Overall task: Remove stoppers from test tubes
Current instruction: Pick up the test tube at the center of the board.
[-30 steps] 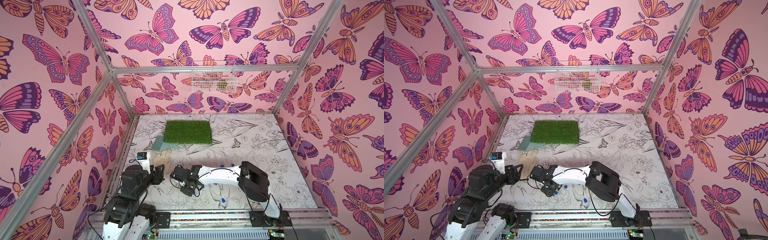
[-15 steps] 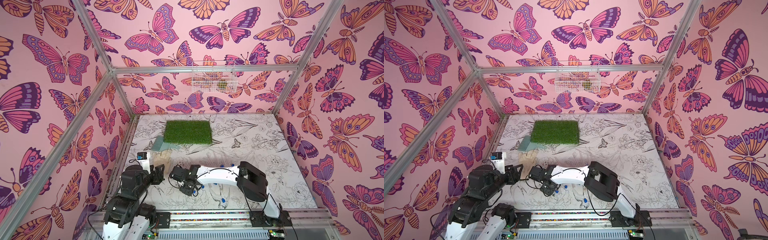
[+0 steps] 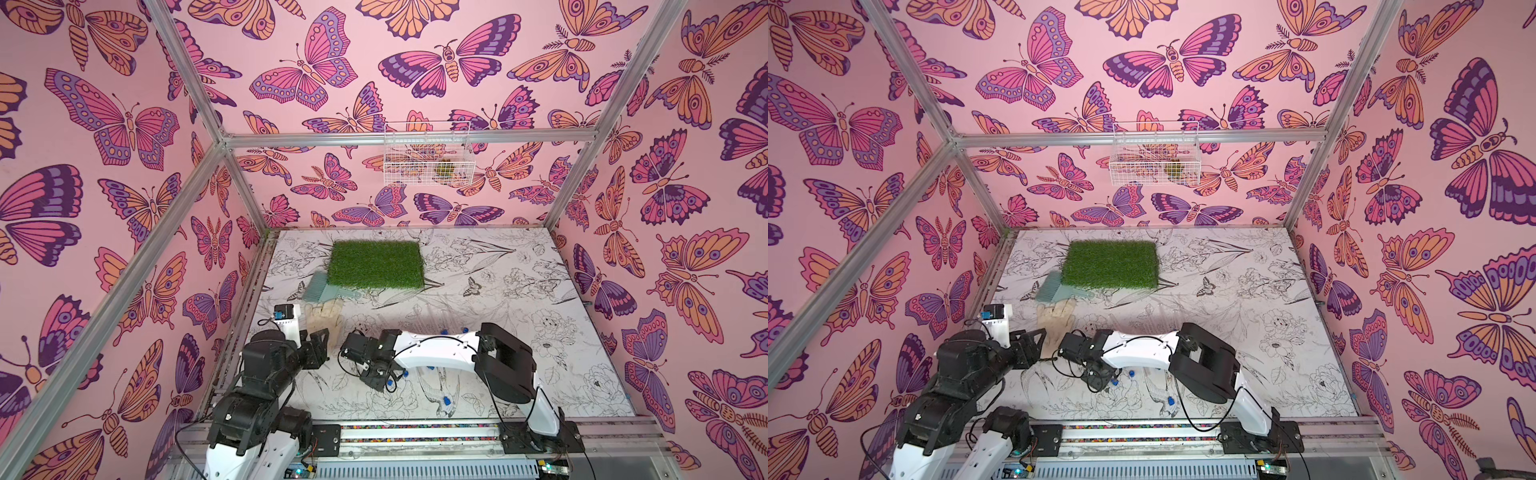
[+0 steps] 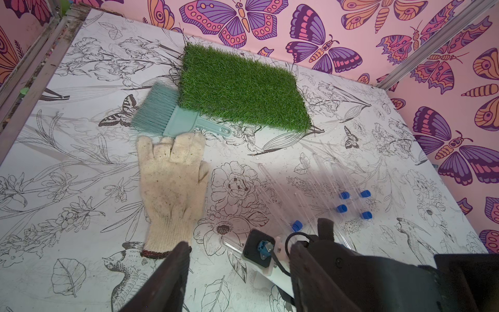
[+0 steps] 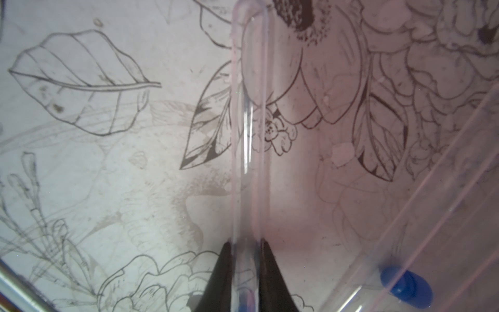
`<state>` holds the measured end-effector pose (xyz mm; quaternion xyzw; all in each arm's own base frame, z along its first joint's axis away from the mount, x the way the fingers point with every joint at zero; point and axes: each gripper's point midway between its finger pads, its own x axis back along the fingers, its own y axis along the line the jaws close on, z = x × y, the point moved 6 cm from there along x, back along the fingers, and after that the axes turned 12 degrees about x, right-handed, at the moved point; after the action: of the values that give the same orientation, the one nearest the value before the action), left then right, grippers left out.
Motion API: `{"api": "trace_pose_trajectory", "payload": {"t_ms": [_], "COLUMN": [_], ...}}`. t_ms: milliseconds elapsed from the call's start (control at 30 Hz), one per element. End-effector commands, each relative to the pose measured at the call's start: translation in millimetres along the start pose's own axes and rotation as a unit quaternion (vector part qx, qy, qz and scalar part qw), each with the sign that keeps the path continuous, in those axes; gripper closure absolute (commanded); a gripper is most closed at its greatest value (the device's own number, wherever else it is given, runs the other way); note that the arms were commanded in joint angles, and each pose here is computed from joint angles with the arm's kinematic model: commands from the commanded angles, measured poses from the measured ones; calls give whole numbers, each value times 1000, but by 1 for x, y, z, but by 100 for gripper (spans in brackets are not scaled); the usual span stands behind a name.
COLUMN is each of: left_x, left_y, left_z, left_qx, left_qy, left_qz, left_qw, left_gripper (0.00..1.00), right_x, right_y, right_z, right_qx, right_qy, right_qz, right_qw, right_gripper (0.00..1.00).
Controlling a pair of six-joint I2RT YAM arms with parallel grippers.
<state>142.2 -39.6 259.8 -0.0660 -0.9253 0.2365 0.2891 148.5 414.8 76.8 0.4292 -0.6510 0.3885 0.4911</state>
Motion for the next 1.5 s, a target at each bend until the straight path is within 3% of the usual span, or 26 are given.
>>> {"api": "trace_pose_trajectory", "payload": {"t_ms": [0,300,533,700,867,1033,1133,1300,1400,1467], "left_x": [0,0,-2,-18,-54,-99,-125,-173,-184,-187], "left_y": [3,1,0,-8,-22,-39,-52,-97,-126,-142], "left_z": [4,1,-1,-5,-10,-7,-1,22,31,33], "left_qx": [4,6,18,41,112,198,229,224,196,182], "left_qy": [7,7,13,39,82,131,190,373,431,455], "left_qz": [-8,-8,-10,7,37,92,103,166,213,244], "left_qw": [1000,1000,1000,998,990,967,949,885,855,837], "left_gripper": [38,38,38,35,33,32,31,23,4,0], "right_x": [18,52,94,125,154,161,166,174,178,180], "right_y": [-7,-18,-44,-66,-86,-103,-114,-129,-136,-139], "right_z": [0,-6,-8,10,47,98,129,173,192,201], "right_qx": [-25,-65,-126,-173,-218,-265,-297,-345,-368,-378], "right_qy": [-19,-95,-168,-204,-226,-217,-220,-230,-234,-233], "right_qz": [2,-10,-29,-25,-3,31,41,55,53,47], "right_qw": [999,993,977,963,950,939,928,908,899,895], "right_gripper": [88,89,90,89,89,89,88,87,86,86]}}
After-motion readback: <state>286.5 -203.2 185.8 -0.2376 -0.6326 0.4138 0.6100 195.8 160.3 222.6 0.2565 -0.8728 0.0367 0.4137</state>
